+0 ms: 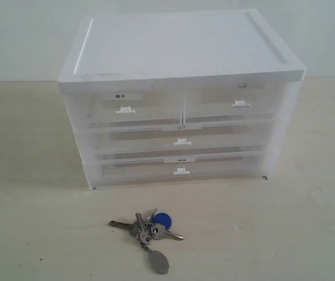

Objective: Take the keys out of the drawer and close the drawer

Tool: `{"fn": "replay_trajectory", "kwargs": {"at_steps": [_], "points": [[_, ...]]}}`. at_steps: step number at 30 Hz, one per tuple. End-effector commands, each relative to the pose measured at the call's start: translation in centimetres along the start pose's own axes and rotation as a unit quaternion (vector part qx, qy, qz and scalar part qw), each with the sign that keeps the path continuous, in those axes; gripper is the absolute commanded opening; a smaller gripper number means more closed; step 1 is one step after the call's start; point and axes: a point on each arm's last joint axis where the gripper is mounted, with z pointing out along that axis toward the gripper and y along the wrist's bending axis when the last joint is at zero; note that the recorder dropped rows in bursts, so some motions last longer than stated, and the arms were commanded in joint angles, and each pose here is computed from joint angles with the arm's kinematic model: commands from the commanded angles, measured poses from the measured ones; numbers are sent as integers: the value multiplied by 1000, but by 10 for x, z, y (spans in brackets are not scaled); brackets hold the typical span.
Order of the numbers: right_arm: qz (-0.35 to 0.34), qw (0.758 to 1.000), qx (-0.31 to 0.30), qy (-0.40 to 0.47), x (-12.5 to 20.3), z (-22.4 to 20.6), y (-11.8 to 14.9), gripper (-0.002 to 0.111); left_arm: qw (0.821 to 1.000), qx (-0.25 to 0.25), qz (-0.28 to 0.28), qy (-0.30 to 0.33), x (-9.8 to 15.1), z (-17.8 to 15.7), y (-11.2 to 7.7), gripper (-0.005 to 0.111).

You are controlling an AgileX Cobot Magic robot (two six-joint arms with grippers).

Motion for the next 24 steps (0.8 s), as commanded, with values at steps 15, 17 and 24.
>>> {"fn": "replay_trajectory", "kwargs": {"at_steps": [15,17,24], "points": [[49,999,0,3,1,-1,0,0,997,28,51,42,10,-2,-5,5],[48,999,0,3,1,-1,0,0,997,28,51,42,10,-2,-5,5],[48,999,-1,-2,0,-1,0,0,997,28,51,42,10,-2,-5,5]]}}
